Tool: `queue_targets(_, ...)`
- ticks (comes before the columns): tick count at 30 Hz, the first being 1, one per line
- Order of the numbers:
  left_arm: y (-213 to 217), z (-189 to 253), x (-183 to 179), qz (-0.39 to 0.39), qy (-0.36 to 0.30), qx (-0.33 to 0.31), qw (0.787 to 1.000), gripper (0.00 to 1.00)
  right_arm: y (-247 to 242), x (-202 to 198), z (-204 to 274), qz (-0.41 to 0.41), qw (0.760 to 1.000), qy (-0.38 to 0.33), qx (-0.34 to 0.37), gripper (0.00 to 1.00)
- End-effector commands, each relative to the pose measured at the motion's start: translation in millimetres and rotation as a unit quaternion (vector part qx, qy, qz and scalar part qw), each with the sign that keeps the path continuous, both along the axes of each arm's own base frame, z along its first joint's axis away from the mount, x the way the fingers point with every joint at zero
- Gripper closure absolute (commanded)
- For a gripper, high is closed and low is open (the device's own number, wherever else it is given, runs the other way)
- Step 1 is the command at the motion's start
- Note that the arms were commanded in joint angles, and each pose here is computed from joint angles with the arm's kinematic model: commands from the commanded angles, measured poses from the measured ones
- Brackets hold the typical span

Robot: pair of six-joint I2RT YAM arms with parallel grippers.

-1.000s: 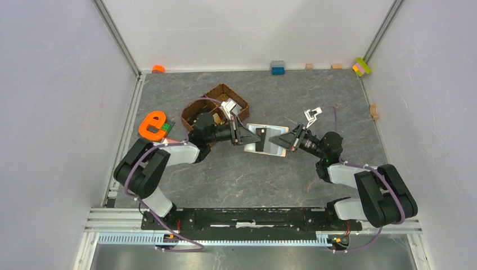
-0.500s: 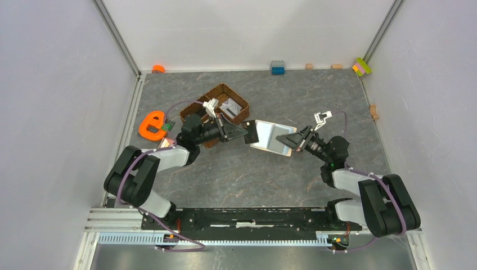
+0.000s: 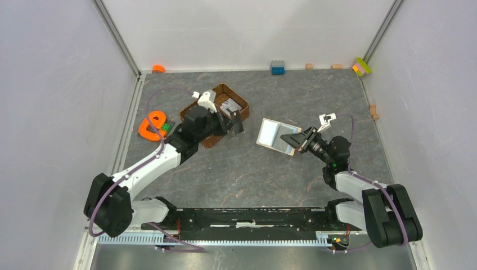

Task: Take the credit cards out of the card holder
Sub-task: Place the credit card in the storage box.

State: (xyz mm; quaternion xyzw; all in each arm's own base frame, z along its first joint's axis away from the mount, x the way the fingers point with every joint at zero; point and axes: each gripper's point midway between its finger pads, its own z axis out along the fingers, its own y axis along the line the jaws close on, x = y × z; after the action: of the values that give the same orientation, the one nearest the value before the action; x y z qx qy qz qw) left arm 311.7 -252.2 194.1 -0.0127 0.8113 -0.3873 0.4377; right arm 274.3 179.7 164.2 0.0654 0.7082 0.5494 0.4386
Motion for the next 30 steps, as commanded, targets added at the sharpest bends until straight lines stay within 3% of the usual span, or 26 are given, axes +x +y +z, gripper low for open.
queue_targets(1,58.2,2.2,34.0,0.113,-0.049,0.283,0.951,0.98,-3.4,6.1,9.9,-0.014,0.999,-0.032,-0.007,1.00)
queue_targets(4,85.9,8.9,53.4,0.121,-0.065,0.449,0.883,0.98,-3.8,6.0,8.4,-0.015,0.999,-0.031,-0.010,1.00)
queue_targets(7,120.4,17.1,69.9,0.148,-0.077,0.584,0.795,0.98,-4.1,5.7,7.5,-0.016,0.999,-0.030,-0.010,1.00)
queue_targets(9,121.0,12.2,79.1,0.135,-0.084,0.620,0.768,0.98,-3.4,4.5,8.2,-0.013,0.999,-0.030,-0.007,1.00)
queue_targets(13,101.9,-2.6,99.3,0.058,-0.106,0.660,0.741,0.98,-2.4,2.4,12.5,-0.009,0.999,-0.036,-0.002,1.00)
queue_targets(17,108.7,8.1,122.9,0.078,-0.111,0.728,0.672,0.98,-1.9,1.4,14.1,-0.008,0.999,-0.038,0.001,1.00)
queue_targets(21,110.8,-0.3,140.2,0.051,-0.098,0.780,0.616,0.98,-2.6,0.4,13.8,-0.009,0.999,-0.040,0.001,1.00)
queue_targets(23,122.0,-8.6,147.8,0.044,-0.081,0.795,0.600,0.98,-3.2,1.1,12.0,-0.012,0.999,-0.037,0.000,1.00)
queue_targets(27,132.3,-25.3,156.3,0.013,-0.051,0.778,0.627,0.98,-1.5,-0.5,15.0,-0.006,0.999,-0.039,0.007,1.00)
queue_targets(30,133.4,-31.6,157.3,-0.006,-0.048,0.788,0.614,0.98,-1.4,-1.3,16.6,-0.005,0.999,-0.041,0.010,1.00)
